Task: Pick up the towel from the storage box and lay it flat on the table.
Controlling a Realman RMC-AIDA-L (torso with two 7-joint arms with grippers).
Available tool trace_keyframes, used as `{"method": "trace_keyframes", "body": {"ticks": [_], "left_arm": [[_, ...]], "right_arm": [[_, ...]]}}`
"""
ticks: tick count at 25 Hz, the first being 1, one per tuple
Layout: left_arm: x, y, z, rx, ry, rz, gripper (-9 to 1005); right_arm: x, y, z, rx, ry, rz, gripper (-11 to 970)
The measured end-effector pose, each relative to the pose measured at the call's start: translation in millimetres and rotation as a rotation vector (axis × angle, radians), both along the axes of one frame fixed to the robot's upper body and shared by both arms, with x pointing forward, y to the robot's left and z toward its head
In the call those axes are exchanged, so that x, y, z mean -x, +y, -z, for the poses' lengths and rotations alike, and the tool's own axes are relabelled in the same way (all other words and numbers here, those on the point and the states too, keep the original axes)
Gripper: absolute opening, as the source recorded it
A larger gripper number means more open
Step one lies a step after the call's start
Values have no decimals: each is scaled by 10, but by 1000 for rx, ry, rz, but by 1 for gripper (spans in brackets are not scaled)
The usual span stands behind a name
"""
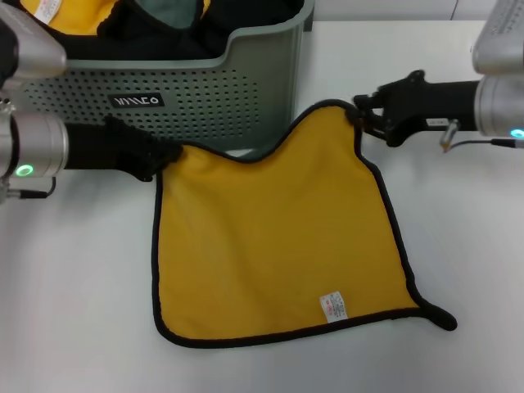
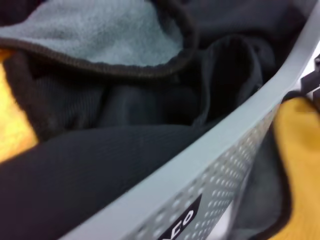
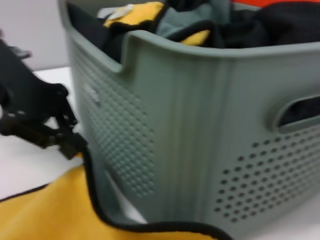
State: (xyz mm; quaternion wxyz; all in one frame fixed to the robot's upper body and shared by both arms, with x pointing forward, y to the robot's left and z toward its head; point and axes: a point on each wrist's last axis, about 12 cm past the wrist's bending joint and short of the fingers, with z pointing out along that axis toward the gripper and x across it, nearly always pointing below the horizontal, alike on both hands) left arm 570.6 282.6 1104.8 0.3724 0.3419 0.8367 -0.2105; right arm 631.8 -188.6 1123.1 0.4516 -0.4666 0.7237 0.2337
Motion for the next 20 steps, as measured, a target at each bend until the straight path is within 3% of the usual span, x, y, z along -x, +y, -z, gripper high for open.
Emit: {"method": "trace_keyframes", "body": {"ticks": [5, 11, 14, 17, 18, 19, 20], "left_arm": [[106, 115, -32, 78, -79, -18, 106], [304, 345, -142, 201, -135, 8, 219], [494, 417, -189, 304, -157, 96, 332], [703, 427, -191, 420, -218, 223, 472], [806, 406, -172, 470, -271, 307, 482], [895, 384, -143, 517, -327, 380, 491], [895, 384, -143, 517, -327, 380, 501]], "right_arm": [[82, -239, -33, -6, -67, 78, 197], [181, -417, -127, -96, -57, 89, 359], [285, -490, -137, -157, -27, 61, 483], [603, -676, -162, -284, 15, -86, 589], [603, -676, -162, -284, 15, -86, 622], [713, -700, -155, -314, 23, -156, 655], [713, -700, -155, -314, 23, -156, 687]]}}
